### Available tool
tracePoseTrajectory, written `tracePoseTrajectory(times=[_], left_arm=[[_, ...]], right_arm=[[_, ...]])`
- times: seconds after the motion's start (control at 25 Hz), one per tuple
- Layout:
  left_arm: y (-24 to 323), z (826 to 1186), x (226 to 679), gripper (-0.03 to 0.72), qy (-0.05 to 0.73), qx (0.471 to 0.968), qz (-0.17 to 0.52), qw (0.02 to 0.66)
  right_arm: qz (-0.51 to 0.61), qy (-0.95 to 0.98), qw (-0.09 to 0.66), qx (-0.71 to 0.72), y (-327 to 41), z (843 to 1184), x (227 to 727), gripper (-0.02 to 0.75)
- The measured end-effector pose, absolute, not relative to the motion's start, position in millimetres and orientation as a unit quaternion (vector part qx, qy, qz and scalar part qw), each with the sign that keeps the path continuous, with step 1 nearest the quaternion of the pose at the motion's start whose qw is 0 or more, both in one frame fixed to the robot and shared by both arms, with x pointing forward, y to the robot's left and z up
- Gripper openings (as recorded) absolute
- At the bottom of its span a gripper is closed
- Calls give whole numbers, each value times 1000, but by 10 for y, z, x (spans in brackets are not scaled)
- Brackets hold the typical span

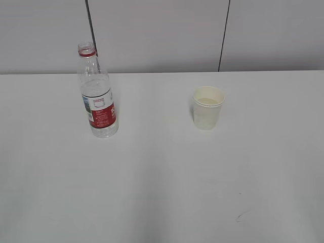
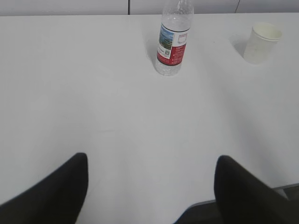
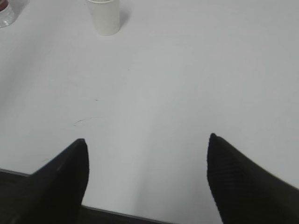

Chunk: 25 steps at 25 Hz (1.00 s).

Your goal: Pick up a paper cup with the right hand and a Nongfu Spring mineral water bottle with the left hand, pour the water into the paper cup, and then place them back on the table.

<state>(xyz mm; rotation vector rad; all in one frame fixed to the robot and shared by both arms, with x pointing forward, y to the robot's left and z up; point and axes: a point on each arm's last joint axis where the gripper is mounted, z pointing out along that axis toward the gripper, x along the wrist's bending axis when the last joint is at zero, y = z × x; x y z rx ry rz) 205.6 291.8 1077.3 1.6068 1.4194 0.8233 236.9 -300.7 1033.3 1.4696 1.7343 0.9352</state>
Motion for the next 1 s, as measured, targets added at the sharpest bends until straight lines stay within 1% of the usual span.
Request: tracePoseTrajectory(times=[0.12, 0.24, 0.72, 1.0], left_arm=[[2916, 10707, 2133, 501, 550, 648, 337, 405], [2916, 10646, 2213, 501, 545, 646, 345, 408], [2915, 10636, 2244, 500, 541, 643, 352, 412], [2904, 10636, 2251, 487, 567, 621, 368, 398]], right_arm=[[354, 662, 352, 560, -3029, 10338, 2387, 582], [353, 660, 358, 558, -3036, 10343, 2394, 582], [358, 662, 346, 560, -3014, 10310, 2402, 582], [349, 659, 356, 564, -3031, 10311, 2404, 582]])
